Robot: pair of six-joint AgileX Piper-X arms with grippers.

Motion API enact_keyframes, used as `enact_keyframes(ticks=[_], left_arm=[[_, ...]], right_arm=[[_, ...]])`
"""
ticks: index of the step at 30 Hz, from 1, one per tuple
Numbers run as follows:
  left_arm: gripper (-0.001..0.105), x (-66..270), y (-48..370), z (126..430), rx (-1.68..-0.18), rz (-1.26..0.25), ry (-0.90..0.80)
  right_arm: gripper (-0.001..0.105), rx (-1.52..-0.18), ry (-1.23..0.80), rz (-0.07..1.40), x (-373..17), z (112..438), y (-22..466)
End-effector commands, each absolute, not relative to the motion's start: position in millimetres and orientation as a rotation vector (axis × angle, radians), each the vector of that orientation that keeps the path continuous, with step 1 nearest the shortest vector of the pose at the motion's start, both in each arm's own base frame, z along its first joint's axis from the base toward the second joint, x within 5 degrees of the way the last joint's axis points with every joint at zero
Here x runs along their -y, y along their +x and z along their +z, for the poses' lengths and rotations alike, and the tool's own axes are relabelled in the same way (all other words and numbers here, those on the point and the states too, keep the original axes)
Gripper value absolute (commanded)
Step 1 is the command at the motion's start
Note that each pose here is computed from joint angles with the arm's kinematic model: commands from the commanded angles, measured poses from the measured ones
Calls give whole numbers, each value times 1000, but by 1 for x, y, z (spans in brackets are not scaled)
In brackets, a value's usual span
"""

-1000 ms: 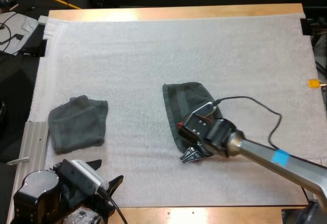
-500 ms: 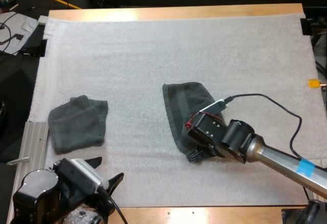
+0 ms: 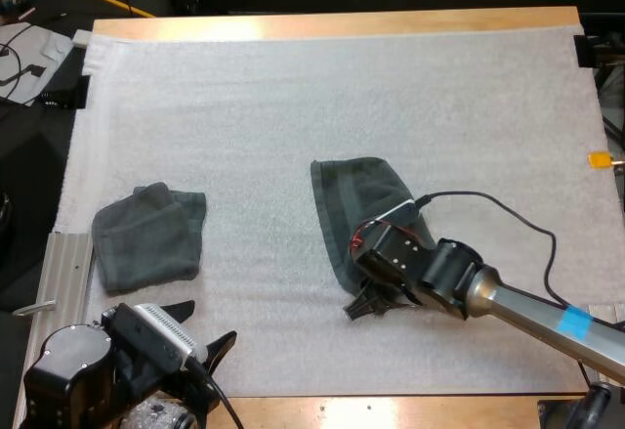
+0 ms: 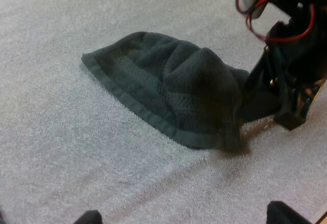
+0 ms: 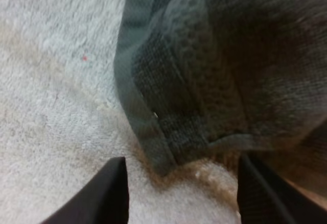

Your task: Pick towel from pile, fold and stack

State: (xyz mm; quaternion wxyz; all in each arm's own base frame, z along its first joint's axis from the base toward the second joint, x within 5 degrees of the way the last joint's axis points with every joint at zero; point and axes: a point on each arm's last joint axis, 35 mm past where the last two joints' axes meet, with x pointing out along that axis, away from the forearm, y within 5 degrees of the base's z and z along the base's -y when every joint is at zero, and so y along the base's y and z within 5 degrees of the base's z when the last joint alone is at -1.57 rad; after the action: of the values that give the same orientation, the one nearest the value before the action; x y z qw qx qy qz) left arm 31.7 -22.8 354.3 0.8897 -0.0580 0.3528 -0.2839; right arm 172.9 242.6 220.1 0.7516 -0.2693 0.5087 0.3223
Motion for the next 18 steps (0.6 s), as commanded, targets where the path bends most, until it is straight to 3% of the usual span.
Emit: enact_keyframes(ticks=[1, 10, 14, 18], left_arm=[[62, 23, 31, 356, -736, -597, -127], [62, 22, 28, 352, -778, -591, -129], [62, 22, 28, 351, -790, -587, -132], [62, 22, 27, 351, -795, -587, -134]], right_arm=[[47, -1126, -587, 727, -248, 204, 174], [47, -1205, -585, 704, -263, 162, 181], [43, -1226, -599, 685, -260, 159, 182], [33, -1226, -602, 665, -260, 157, 182]])
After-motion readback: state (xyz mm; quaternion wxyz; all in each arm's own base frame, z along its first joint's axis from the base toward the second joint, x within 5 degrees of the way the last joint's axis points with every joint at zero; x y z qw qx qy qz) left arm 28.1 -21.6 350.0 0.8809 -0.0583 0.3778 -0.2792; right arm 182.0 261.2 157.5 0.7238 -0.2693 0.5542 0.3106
